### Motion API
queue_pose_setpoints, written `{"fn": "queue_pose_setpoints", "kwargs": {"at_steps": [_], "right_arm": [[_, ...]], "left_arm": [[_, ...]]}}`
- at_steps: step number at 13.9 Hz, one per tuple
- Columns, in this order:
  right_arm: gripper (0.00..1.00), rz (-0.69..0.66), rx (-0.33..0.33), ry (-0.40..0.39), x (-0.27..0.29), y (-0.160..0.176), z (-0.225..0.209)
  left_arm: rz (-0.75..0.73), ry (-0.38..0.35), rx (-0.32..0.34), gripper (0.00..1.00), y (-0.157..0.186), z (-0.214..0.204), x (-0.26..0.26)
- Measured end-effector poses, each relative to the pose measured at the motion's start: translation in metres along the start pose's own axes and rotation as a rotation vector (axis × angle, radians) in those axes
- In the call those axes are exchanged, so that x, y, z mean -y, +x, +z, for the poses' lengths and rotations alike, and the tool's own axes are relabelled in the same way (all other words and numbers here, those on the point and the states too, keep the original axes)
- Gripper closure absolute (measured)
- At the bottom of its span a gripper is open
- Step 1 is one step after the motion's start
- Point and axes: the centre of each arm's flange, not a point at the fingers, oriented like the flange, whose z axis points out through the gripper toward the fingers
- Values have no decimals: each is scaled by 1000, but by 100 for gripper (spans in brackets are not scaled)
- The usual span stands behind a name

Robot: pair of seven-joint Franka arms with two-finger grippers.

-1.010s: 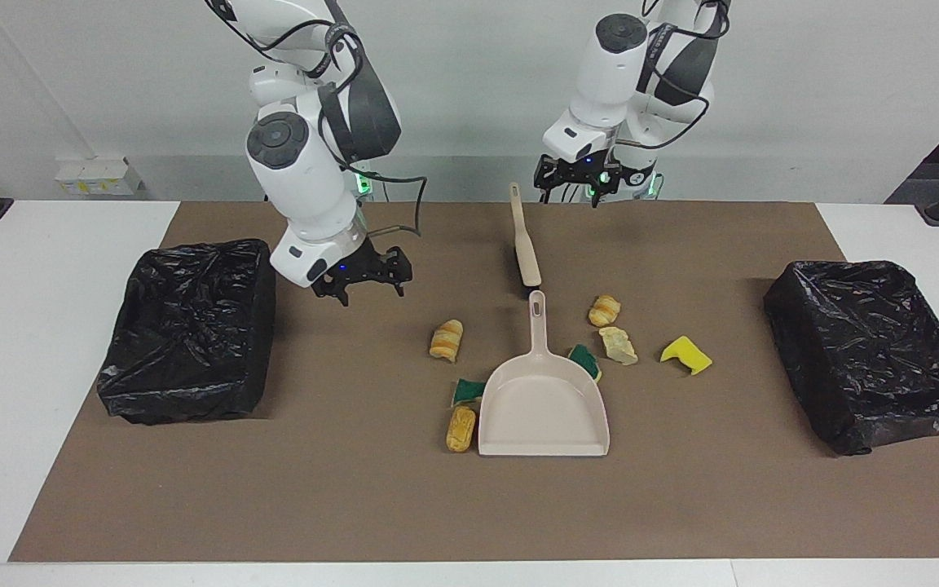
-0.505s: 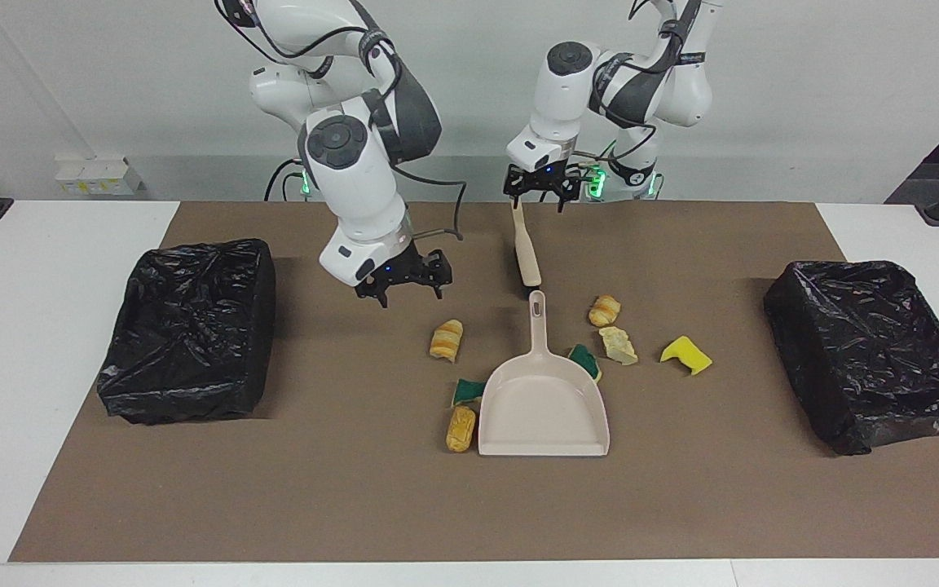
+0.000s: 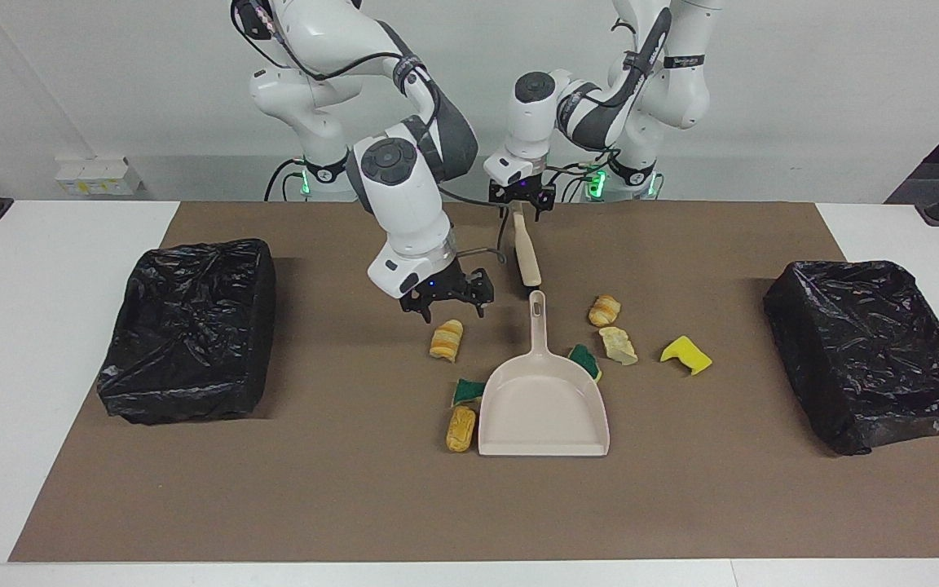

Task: Sweep and dump trash in bin
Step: 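Grasp the brush with the left gripper while the right gripper grasps the dustpan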

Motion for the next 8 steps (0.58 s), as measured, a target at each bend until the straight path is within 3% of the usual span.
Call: {"fn": "queue_pose_setpoints", "kwargs": {"at_steps": [4,8], "right_arm": [[0,-19,20,-7,9,-9,4],[0,-52,41,-19,3,-14,8]], "left_arm": [[-28,0,6,74,10,2,8],[-97,9,25,74,32,-3,28]]}}
